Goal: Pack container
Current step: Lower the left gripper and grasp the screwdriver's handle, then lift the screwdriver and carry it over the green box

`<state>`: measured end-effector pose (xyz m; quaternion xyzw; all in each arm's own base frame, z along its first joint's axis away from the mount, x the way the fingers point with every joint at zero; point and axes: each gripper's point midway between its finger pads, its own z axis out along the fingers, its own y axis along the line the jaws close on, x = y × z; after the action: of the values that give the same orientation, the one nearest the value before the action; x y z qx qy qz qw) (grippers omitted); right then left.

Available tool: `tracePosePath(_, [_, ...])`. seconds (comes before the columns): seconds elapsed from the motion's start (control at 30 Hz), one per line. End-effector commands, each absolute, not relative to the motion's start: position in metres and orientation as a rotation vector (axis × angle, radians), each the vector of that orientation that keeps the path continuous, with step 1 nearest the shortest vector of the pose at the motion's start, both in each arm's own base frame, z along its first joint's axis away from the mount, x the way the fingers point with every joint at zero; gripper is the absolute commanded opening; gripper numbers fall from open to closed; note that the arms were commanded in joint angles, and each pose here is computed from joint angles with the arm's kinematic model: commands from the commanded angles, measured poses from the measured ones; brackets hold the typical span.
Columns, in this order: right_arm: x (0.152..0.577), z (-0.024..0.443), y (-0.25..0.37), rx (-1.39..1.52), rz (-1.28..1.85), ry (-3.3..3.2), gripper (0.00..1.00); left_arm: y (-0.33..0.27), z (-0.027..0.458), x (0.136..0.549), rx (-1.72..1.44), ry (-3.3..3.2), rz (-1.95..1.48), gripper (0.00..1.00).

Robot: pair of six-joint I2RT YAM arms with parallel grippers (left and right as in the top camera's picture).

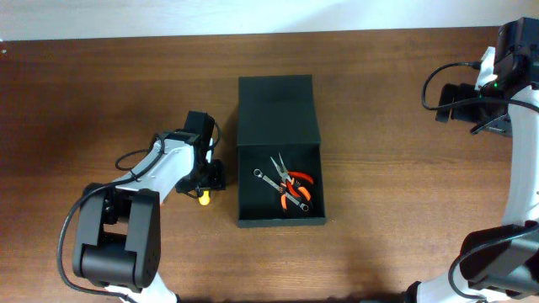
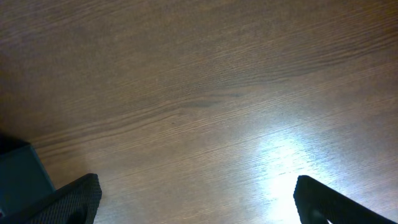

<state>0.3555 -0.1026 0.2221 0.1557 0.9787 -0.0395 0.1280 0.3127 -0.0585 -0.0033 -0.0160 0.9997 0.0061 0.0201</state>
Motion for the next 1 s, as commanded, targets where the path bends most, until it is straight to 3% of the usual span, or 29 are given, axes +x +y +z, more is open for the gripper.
tracePosePath(0.0, [0.354,0.225,-0.106,0.474,-0.127,2.834,0.99,-0.057,-0.01,0.308,-0.056,3.121,0.03,0.49])
tracePosePath(0.13, [0.354,0.225,-0.106,0.474,-0.128,2.834,0.99,-0.057,-0.01,0.308,-0.056,3.122,0.03,0.41])
tracePosePath(0.33, [0.354,0.225,-0.106,0.474,-0.127,2.834,0.99,-0.057,-0.01,0.307,-0.056,3.123,0.03,0.41])
tracePosePath(0.47, [0.354,0.225,-0.106,0.474,-0.127,2.834,0.99,-0.057,-0.01,0.306,-0.057,3.128,0.031,0.26])
tracePosePath(0.87, [0.354,0.225,-0.106,0.474,-0.128,2.834,0.99,-0.057,-0.004,0.307,-0.057,3.135,0.034,0.25])
tracePosePath(0.97, [0.354,0.225,-0.106,0.474,-0.127,2.834,0.99,-0.059,0.006,0.316,-0.056,3.122,0.03,0.2])
